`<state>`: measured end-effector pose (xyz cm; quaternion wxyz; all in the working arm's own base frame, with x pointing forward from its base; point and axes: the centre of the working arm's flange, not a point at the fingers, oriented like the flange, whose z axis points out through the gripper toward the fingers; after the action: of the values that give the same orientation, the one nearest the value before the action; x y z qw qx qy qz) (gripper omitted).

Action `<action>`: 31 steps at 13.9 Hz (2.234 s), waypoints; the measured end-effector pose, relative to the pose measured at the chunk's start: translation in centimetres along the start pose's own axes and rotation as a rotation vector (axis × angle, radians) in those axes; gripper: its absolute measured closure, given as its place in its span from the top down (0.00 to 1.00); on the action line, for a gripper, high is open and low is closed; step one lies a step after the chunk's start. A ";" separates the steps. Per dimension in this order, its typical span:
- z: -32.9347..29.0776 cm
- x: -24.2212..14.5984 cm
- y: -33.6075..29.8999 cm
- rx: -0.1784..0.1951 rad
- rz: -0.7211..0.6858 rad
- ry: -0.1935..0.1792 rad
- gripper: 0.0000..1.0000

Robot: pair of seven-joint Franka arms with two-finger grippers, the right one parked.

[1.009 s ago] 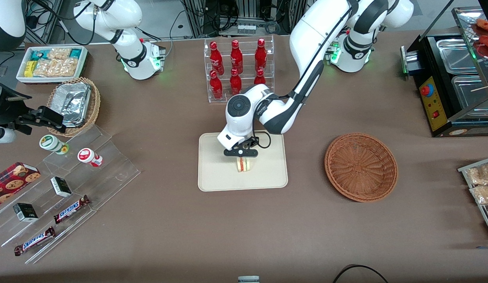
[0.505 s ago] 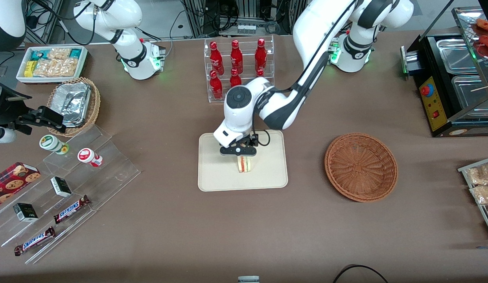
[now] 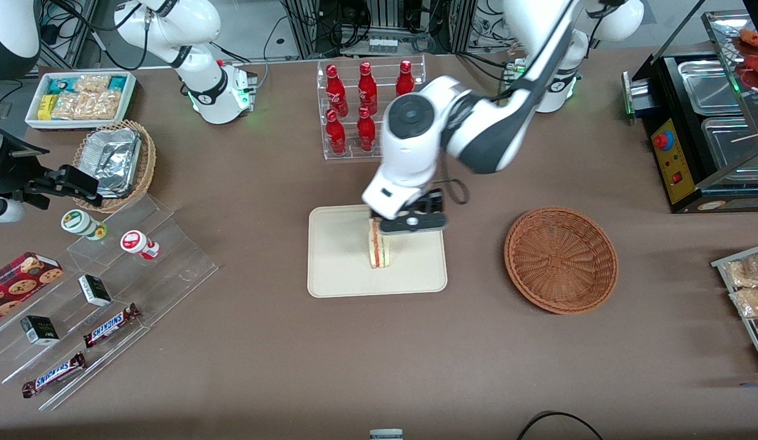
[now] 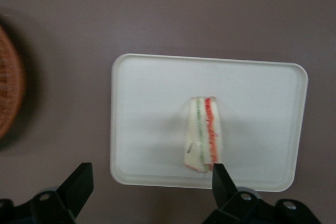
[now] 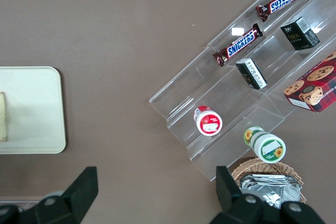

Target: Place sandwich from basket to tray

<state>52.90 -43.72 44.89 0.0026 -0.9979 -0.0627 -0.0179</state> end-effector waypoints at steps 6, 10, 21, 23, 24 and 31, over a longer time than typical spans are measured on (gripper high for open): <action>-10.7 5.5 -15.4 0.042 0.005 -0.018 1.00; -12.5 7.3 -23.6 0.064 0.079 -0.061 1.00; -17.4 7.6 -44.1 -0.007 0.114 -0.046 1.00; -17.5 7.8 -43.9 -0.006 0.115 -0.043 1.00; -17.5 7.9 -43.3 -0.006 0.126 -0.042 1.00; -18.2 8.8 -42.2 -0.007 0.126 -0.025 1.00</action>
<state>55.73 -0.84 63.49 -0.0003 -1.0000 0.0000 -0.0054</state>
